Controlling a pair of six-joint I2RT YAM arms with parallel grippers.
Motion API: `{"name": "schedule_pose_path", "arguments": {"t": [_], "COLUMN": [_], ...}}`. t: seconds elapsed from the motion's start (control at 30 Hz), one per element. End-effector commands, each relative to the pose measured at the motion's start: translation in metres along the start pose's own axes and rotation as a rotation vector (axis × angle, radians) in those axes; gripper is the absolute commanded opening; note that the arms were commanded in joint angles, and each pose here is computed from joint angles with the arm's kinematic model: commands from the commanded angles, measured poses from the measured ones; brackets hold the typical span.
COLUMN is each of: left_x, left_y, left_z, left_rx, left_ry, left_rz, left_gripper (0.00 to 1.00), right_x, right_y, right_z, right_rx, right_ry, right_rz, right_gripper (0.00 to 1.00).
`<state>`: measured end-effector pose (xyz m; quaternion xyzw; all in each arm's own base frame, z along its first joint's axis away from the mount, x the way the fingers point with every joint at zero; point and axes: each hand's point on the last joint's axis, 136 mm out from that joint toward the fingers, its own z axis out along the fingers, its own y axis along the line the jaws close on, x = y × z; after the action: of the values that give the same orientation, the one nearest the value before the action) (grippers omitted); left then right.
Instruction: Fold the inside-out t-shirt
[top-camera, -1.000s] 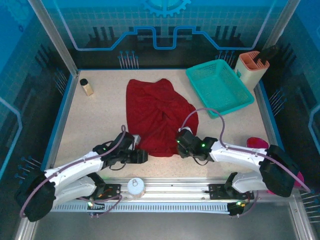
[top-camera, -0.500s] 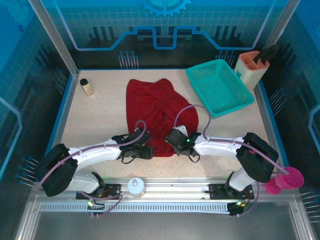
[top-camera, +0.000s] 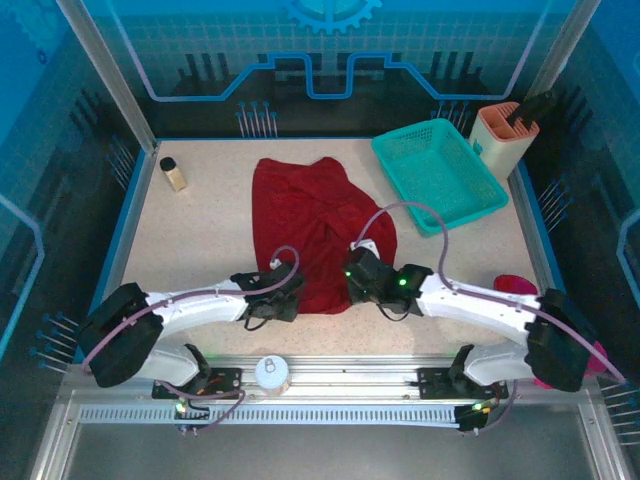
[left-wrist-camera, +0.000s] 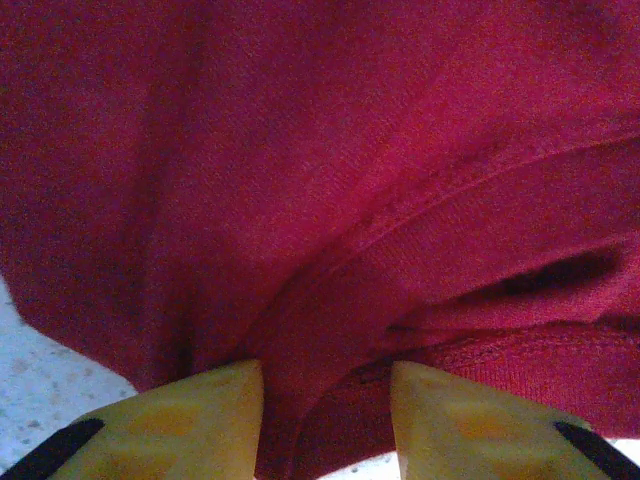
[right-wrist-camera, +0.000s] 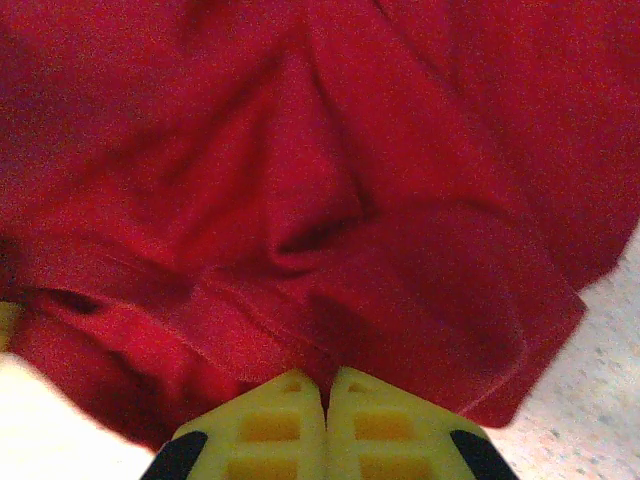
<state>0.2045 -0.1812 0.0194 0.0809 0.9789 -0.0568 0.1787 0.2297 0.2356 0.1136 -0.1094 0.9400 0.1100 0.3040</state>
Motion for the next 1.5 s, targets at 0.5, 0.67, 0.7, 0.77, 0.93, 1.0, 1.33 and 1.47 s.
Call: {"name": "schedule_pose_path", "arguments": {"t": [0.5, 0.67, 0.7, 0.77, 0.93, 1.0, 1.33, 1.47], "left_x": [-0.036, -0.035, -0.034, -0.032, -0.028, -0.025, -0.021, -0.031], "left_y": [0.002, 0.015, 0.021, 0.03, 0.04, 0.045, 0.024, 0.005], "left_z": [-0.015, -0.006, -0.004, -0.001, -0.001, -0.002, -0.039, -0.067], "left_rx": [0.018, -0.029, -0.066, -0.123, -0.16, -0.174, 0.038, 0.184], "left_ry": [-0.137, -0.138, -0.138, -0.13, -0.143, -0.152, -0.185, -0.235], "left_rz": [-0.077, -0.09, -0.079, -0.056, -0.05, -0.07, -0.213, -0.223], "left_gripper": [0.62, 0.49, 0.43, 0.37, 0.33, 0.29, 0.0, 0.0], "right_x": [-0.023, -0.022, -0.022, -0.019, -0.005, -0.001, 0.026, 0.031], "right_y": [0.045, 0.042, 0.039, 0.032, 0.018, 0.01, -0.026, -0.018], "right_z": [-0.039, -0.045, -0.045, -0.043, -0.033, -0.029, 0.004, 0.015], "right_rx": [-0.315, -0.312, -0.3, -0.272, -0.195, -0.146, 0.088, 0.072], "right_ry": [-0.088, -0.109, -0.113, -0.114, -0.078, -0.068, 0.026, 0.059], "right_rz": [0.049, 0.046, 0.048, 0.052, 0.023, 0.01, -0.059, -0.075], "right_gripper": [0.0, 0.0, 0.0, 0.0, 0.0, 0.0, 0.0, 0.0]}}
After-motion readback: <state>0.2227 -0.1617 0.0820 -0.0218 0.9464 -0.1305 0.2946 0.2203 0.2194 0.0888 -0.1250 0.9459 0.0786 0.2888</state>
